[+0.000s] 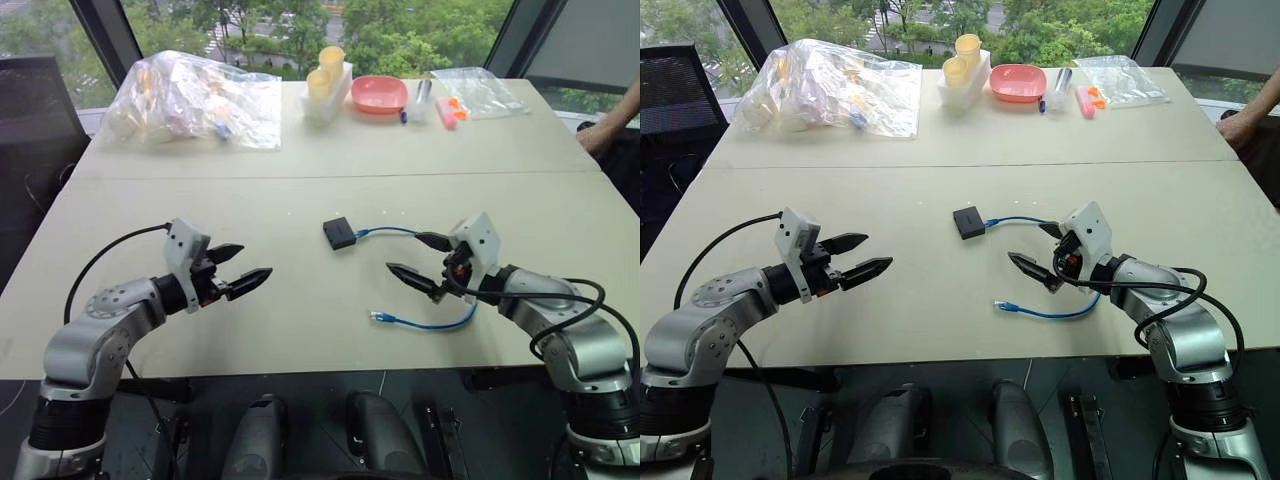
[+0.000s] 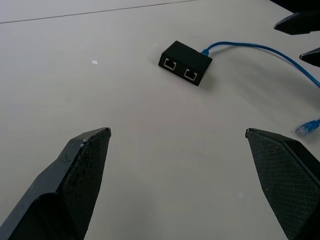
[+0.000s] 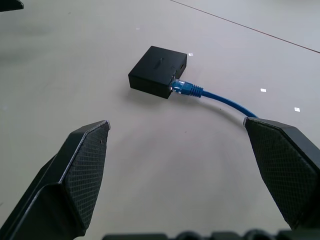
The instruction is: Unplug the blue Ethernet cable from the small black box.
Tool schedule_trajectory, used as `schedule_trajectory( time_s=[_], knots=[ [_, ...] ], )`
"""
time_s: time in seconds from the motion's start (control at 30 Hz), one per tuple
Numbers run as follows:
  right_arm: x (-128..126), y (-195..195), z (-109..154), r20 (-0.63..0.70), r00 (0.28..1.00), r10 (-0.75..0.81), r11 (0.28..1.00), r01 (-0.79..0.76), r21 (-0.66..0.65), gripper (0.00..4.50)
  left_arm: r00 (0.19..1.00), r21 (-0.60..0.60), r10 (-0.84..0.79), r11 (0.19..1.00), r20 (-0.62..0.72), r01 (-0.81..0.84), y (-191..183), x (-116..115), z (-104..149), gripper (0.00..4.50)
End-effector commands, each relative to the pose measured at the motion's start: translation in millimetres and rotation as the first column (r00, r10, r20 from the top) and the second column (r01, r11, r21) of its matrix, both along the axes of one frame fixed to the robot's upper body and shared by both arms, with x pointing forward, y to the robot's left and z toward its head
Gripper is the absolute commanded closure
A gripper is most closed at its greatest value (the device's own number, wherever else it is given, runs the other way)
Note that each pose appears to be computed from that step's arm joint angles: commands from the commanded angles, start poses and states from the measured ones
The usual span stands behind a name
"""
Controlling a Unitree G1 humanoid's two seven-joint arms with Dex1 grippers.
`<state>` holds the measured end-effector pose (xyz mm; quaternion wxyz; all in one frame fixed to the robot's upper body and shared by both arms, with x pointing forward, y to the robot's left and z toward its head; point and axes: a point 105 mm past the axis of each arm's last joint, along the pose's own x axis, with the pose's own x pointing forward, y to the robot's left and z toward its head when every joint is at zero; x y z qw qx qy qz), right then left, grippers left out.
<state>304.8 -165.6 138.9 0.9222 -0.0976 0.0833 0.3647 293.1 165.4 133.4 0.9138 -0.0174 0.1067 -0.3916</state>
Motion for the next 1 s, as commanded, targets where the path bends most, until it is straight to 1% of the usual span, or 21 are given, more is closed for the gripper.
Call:
schedule_trajectory(
  time_s=[0.03,0.17,0.3,0.53,0.63,0.7,0.77,0.87,1.0],
  knots=[
    [-3,9,12,0.051,0.998,0.026,1.000,-0.026,-0.001,0.00,0.998,0.007,-0.009,1.000,0.066,0.008,3,3,13,0.04],
    [-2,8,13,0.053,0.998,0.022,1.000,-0.022,-0.003,0.00,0.997,0.006,0.004,1.000,0.075,-0.004,4,8,13,0.04],
    [-1,8,13,0.055,0.998,0.022,1.000,-0.022,-0.004,0.00,0.997,0.002,0.000,1.000,0.076,0.000,4,8,13,0.04],
    [4,7,14,0.063,0.997,0.033,0.999,-0.032,-0.011,0.00,0.995,0.036,-0.005,0.999,0.097,0.001,5,10,13,0.04],
    [19,12,22,0.078,0.994,0.079,0.997,-0.077,-0.026,0.00,0.991,0.048,-0.025,0.999,0.130,0.019,11,16,24,0.04],
    [31,17,29,0.090,0.990,0.110,0.994,-0.109,-0.015,0.00,0.987,0.089,-0.092,0.993,0.128,0.080,12,14,26,0.04],
    [43,19,31,0.095,0.986,0.141,0.990,-0.137,-0.040,0.00,0.981,0.116,-0.160,0.982,0.106,0.147,13,10,28,0.04],
    [61,18,22,0.069,0.982,0.176,0.979,-0.167,-0.116,0.00,0.968,0.135,-0.236,0.965,0.087,0.223,15,6,37,0.04],
    [86,26,7,0.019,0.971,0.237,0.949,-0.227,-0.219,0.00,0.958,0.145,-0.272,0.955,0.087,0.258,19,8,49,0.04]
  ],
)
